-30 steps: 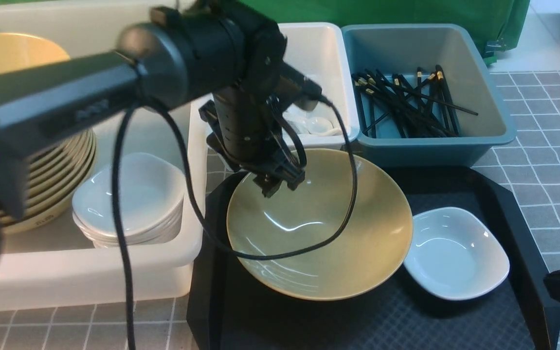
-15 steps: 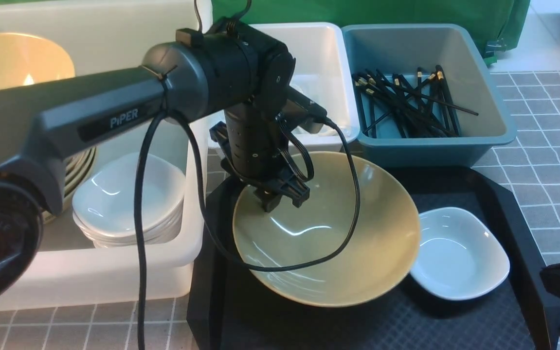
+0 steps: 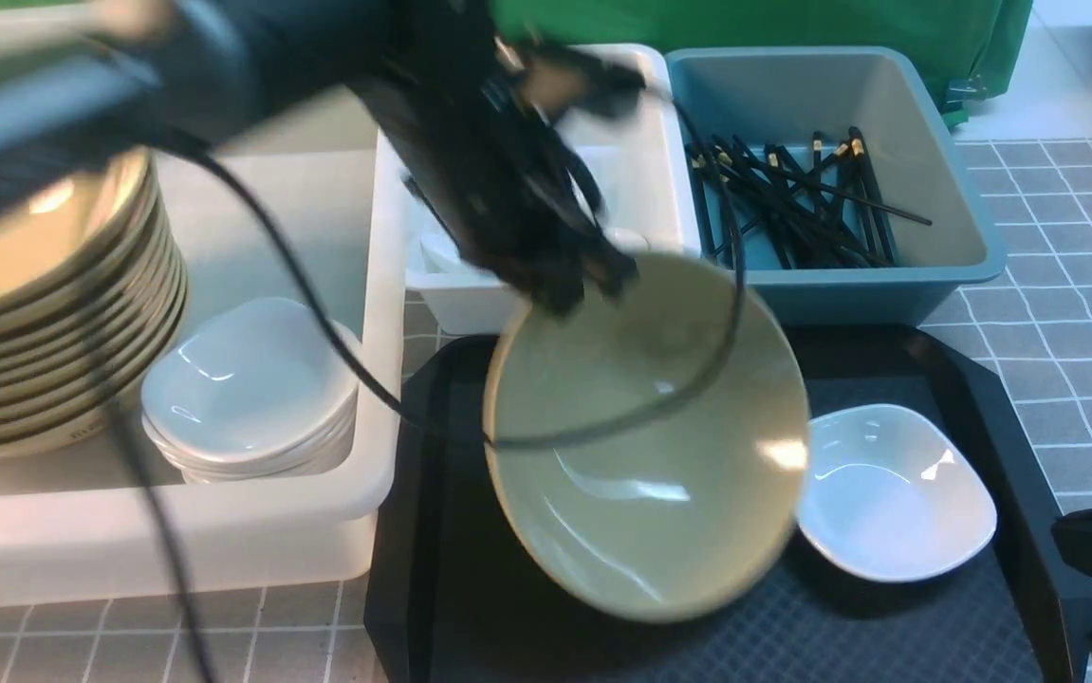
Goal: On grey table put chopsticks spoon bowls plates into blue grey white boxes.
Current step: 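Grasp the large bowl on the tray by its rim, then place the tan bowl onto the bowl stack in the left bin with the left gripper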
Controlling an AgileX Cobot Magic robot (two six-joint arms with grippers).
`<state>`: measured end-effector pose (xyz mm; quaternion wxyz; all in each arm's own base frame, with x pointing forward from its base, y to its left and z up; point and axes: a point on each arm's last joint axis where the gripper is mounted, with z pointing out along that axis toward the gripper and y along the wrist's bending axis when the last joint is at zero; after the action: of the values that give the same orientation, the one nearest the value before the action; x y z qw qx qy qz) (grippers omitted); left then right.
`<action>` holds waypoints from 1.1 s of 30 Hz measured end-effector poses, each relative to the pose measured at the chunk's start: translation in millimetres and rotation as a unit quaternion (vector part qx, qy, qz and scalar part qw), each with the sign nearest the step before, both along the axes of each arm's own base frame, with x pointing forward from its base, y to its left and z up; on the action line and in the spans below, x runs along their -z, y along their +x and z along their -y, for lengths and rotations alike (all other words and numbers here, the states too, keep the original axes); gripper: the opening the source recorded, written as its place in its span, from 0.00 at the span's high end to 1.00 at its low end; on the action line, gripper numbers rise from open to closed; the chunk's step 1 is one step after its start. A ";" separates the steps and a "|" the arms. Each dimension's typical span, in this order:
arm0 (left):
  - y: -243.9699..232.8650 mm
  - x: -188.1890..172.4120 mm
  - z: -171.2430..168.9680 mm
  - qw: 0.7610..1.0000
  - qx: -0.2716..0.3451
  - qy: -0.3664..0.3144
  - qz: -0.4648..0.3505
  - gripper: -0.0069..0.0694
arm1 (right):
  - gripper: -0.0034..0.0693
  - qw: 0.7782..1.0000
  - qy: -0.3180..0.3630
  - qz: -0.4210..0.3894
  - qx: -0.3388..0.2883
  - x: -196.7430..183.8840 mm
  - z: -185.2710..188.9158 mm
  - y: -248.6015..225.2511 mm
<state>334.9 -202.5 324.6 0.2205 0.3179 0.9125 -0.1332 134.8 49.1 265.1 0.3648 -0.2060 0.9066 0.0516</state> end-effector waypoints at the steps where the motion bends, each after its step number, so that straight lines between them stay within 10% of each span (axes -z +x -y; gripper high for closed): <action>1: 1.1 -11.4 -9.2 0.999 -0.010 -0.033 0.007 0.90 | 0.91 1.000 0.001 0.001 0.000 -0.2 -0.2 0.1; 9: -10.1 -91.7 -94.7 0.972 -0.073 -0.209 0.074 0.90 | 0.90 1.000 0.002 0.005 0.000 -0.7 -0.3 0.6; 17: -60.9 -146.6 -253.6 0.917 -0.304 -0.162 0.200 0.90 | 0.90 1.000 0.002 0.005 0.000 -0.7 -0.4 0.7; 24: -83.2 -115.3 -337.1 0.851 -0.471 -0.147 0.179 0.90 | 0.89 1.000 0.004 0.008 0.000 -1.1 -0.5 1.1; 33: -69.5 -41.5 -364.7 0.815 -0.545 -0.143 0.137 0.87 | 0.89 1.000 0.013 0.007 0.002 -1.4 -1.6 1.0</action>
<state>265.4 162.2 366.0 0.4229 -0.2516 0.8673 -0.0750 135.8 50.7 266.5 0.3738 -0.1998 0.9037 0.0613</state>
